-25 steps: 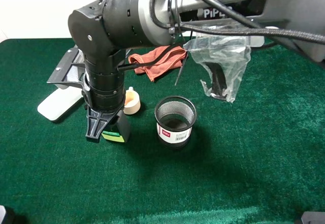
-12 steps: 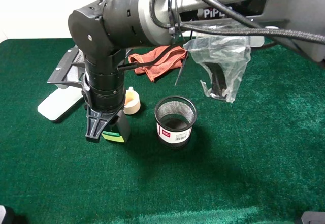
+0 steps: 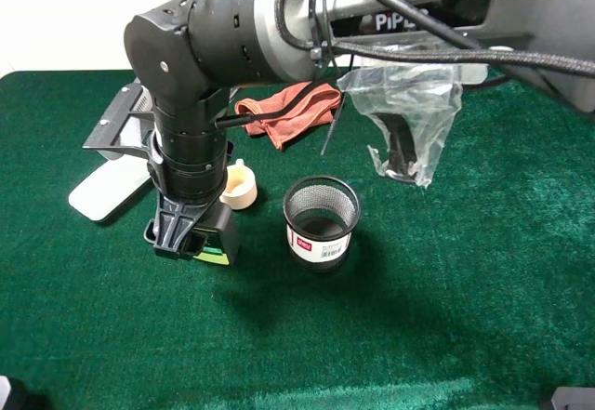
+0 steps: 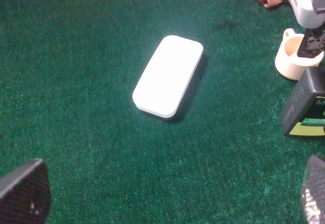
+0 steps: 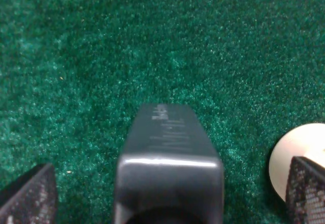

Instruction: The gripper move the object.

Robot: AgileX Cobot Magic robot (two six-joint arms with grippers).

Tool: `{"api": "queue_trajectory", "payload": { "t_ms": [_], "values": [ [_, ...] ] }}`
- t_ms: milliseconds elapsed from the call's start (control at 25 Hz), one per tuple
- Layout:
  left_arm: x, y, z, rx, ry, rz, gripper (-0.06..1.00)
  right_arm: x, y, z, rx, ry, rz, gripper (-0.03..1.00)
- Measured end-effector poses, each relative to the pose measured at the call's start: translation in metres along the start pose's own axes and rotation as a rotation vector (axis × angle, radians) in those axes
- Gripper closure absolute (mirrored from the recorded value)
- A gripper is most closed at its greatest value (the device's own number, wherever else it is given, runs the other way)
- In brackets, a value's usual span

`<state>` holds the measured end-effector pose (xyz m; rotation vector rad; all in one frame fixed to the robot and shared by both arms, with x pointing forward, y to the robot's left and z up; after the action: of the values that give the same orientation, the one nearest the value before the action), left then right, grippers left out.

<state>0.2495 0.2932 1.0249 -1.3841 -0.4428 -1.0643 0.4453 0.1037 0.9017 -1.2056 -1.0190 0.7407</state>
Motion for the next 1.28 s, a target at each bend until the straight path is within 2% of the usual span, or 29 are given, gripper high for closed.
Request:
{"api": "queue_trajectory", "payload": {
  "t_ms": [280,640,920,1280],
  "values": [
    [0.000,0.000,0.000,0.000,0.000,0.000,-0.05,0.001,-0.004,0.000,0.000,0.010,-0.006,0.27],
    [0.000,0.000,0.000,0.000,0.000,0.000,-0.05,0.000,-0.028,0.000,-0.011,0.077,-0.018,0.27],
    [0.000,0.000,0.000,0.000,0.000,0.000,-0.05,-0.003,-0.069,-0.004,-0.066,0.147,-0.053,0.27],
    [0.000,0.000,0.000,0.000,0.000,0.000,-0.05,-0.027,-0.155,-0.010,-0.128,0.174,-0.083,0.27]
  ]
}}
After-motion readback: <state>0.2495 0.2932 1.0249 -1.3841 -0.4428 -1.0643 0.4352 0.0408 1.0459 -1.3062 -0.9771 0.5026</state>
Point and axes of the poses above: a point on each arm's last joint axis where the gripper is mounted, y pointing out along that axis toward the gripper, z along the wrist's bending axis when the last joint is at zero, x = y × z, the point moved 3 cm from there along y, pointing out along that axis toward the gripper, and after that the axes turned 14 degrees about y, right-handed, at the moved point
